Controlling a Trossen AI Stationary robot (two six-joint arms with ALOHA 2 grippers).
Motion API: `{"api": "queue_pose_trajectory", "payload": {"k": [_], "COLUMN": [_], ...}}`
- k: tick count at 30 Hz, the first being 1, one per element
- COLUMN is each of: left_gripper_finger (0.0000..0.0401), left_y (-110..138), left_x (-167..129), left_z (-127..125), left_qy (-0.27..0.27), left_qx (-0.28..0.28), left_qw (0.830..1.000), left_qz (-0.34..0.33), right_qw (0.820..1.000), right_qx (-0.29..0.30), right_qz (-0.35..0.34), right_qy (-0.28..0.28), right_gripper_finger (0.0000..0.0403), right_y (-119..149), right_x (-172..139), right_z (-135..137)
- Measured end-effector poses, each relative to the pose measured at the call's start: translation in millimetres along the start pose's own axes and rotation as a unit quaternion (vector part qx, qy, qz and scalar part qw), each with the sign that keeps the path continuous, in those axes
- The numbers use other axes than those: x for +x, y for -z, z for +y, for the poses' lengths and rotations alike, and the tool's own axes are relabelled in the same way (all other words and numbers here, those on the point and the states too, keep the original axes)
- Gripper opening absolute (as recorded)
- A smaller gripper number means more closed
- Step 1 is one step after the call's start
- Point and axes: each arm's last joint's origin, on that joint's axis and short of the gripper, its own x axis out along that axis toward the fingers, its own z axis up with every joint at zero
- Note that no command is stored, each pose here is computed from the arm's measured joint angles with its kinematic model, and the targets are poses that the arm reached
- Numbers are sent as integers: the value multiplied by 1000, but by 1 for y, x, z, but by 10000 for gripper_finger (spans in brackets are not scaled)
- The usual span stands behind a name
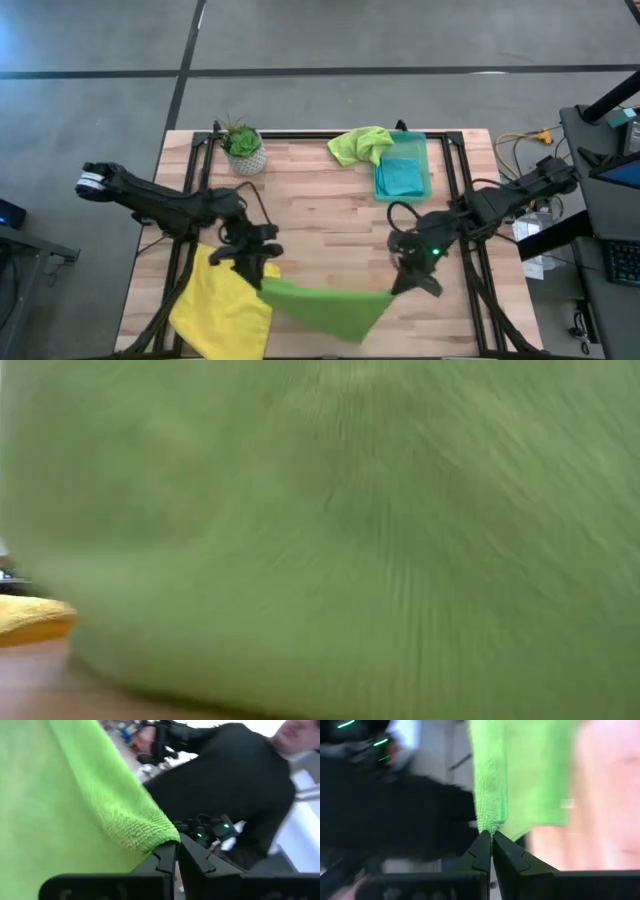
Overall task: Fold microfiber towels
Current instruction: Fold the green towel
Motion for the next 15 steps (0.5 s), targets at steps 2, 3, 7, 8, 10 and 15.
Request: {"api": "queue_pose_trajectory", "payload": {"k": [2, 3, 7, 8, 10, 15], "left_gripper_finger": [0, 0, 0, 0, 0, 0], "left_y": [2, 4, 4, 4, 6, 23], "left_x": [0, 1, 3, 4, 3, -7], "left_z": [19, 27, 44, 47, 55, 80], "left_qy": [-30, -44, -81, -92, -130, -300], "left_qx": [-14, -20, -1, 9, 14, 5], "left_qw": [999, 999, 996, 995, 991, 954], "left_qz": [-9, -11, -29, -33, -34, -18], "right_qw": [999, 998, 995, 994, 992, 976], "right_qx": [14, 21, 41, 42, 47, 64], "right_qz": [-5, -9, -12, -13, -12, -23], "right_qy": [43, 59, 91, 99, 117, 205], "right_gripper_finger": [8, 8, 8, 8, 8, 8], "right_y": [1, 2, 8, 9, 13, 23], "right_x": [5, 8, 15, 17, 20, 24], "right_z": [-16, -23, -38, -41, -48, -69]}}
